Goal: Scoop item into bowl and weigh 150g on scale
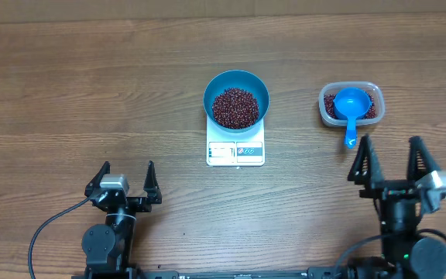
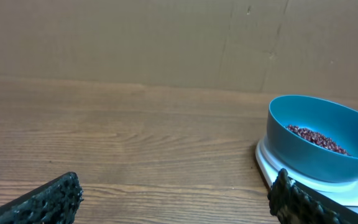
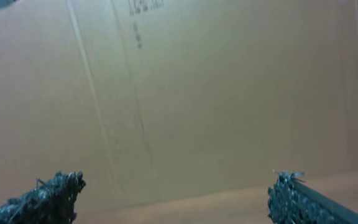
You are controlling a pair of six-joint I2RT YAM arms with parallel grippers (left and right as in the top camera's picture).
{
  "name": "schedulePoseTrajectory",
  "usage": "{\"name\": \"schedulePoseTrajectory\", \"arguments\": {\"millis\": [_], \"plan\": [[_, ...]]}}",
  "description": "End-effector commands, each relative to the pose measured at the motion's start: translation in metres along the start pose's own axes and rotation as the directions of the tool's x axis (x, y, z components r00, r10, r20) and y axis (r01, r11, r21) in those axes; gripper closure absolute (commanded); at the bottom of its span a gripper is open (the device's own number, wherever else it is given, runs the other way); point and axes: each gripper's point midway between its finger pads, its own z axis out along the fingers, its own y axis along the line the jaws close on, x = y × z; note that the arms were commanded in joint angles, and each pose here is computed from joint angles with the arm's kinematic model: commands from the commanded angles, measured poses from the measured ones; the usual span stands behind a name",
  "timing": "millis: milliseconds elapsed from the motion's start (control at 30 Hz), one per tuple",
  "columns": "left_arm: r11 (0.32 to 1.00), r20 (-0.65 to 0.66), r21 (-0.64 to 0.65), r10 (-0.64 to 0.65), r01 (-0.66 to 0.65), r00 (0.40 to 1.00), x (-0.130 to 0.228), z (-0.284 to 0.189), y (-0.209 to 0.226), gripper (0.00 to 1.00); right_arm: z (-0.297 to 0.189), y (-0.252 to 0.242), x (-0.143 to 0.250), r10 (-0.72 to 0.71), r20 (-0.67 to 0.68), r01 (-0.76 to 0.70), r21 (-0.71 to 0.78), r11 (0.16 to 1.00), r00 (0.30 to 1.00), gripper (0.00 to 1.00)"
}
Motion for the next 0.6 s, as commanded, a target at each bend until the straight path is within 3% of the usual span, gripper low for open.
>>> {"name": "schedulePoseTrajectory", "arguments": {"millis": [0, 100, 267, 567], "plan": [[1.000, 0.005, -0.001, 0.010, -0.010, 1.000, 0.000, 0.000, 0.001, 0.00, -0.007, 0.002, 0.018, 0.000, 0.071, 0.004, -0.052, 0.999, 0.998, 0.00], [1.000, 0.005, -0.002, 0.010, -0.010, 1.000, 0.000, 0.000, 0.001, 0.00, -0.010, 0.001, 0.032, 0.000, 0.109, 0.009, -0.079, 0.997, 0.994, 0.00], [1.000, 0.005, -0.001, 0.010, -0.010, 1.000, 0.000, 0.000, 0.001, 0.00, -0.008, -0.003, 0.057, 0.003, 0.012, -0.002, -0.066, 0.998, 1.000, 0.00], [1.000, 0.005, -0.001, 0.010, -0.010, 1.000, 0.000, 0.000, 0.001, 0.00, -0.021, -0.021, 0.138, 0.022, -0.318, -0.019, 0.011, 1.000, 0.948, 0.00]]}}
